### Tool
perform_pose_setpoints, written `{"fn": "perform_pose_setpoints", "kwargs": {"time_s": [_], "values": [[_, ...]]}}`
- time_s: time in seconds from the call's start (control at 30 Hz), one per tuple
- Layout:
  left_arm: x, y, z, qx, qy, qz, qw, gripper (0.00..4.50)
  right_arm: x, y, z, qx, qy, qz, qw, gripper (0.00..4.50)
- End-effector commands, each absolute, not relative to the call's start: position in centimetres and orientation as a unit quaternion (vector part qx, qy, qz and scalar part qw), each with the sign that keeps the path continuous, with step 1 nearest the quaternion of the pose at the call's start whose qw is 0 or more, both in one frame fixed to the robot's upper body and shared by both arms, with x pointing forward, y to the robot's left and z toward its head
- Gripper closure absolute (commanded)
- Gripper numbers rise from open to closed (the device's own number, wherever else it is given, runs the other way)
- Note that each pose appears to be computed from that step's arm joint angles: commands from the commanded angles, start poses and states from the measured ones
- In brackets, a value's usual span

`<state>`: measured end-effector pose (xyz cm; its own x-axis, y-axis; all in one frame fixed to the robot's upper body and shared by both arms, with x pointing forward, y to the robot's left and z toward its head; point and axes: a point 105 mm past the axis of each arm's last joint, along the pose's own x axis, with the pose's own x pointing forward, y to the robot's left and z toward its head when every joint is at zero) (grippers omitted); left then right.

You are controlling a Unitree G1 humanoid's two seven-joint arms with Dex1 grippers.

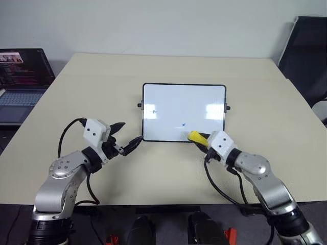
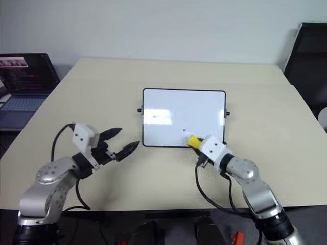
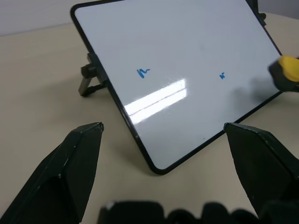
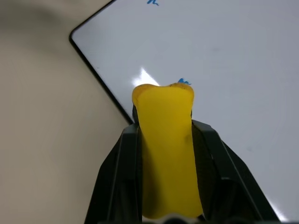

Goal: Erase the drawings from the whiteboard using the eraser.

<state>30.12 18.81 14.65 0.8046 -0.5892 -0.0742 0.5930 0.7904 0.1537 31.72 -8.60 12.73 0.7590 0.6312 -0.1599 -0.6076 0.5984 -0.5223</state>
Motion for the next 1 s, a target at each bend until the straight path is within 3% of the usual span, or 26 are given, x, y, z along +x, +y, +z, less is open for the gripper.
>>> {"fn": "perform_pose_setpoints", "kwargs": {"time_s": [0.03, 0.37, 0.63, 0.73, 0.83, 1.0], "values": [[30.3, 18.1, 16.3, 0.103, -0.02, -0.323, 0.94, 0.0, 32.7, -8.1, 14.2, -0.315, -0.054, 0.336, 0.886, 3.4], [30.7, 18.2, 15.6, 0.117, -0.013, -0.345, 0.931, 0.0, 36.0, -6.6, 15.4, -0.349, -0.074, 0.301, 0.884, 3.4], [30.7, 18.0, 15.5, 0.117, -0.017, -0.354, 0.928, 0.0, 35.3, -5.8, 10.8, -0.391, 0.03, 0.366, 0.844, 3.4], [30.8, 17.7, 15.8, 0.118, -0.02, -0.356, 0.927, 0.0, 36.3, -6.8, 11.7, -0.409, 0.016, 0.327, 0.852, 3.4], [30.9, 17.4, 16.3, 0.118, -0.023, -0.357, 0.926, 0.0, 38.3, -9.0, 14.1, -0.413, -0.014, 0.233, 0.88, 3.4], [31.1, 17.2, 16.5, 0.116, -0.024, -0.357, 0.926, 0.0, 37.5, -9.2, 12.1, -0.424, 0.024, 0.271, 0.864, 3.4]]}}
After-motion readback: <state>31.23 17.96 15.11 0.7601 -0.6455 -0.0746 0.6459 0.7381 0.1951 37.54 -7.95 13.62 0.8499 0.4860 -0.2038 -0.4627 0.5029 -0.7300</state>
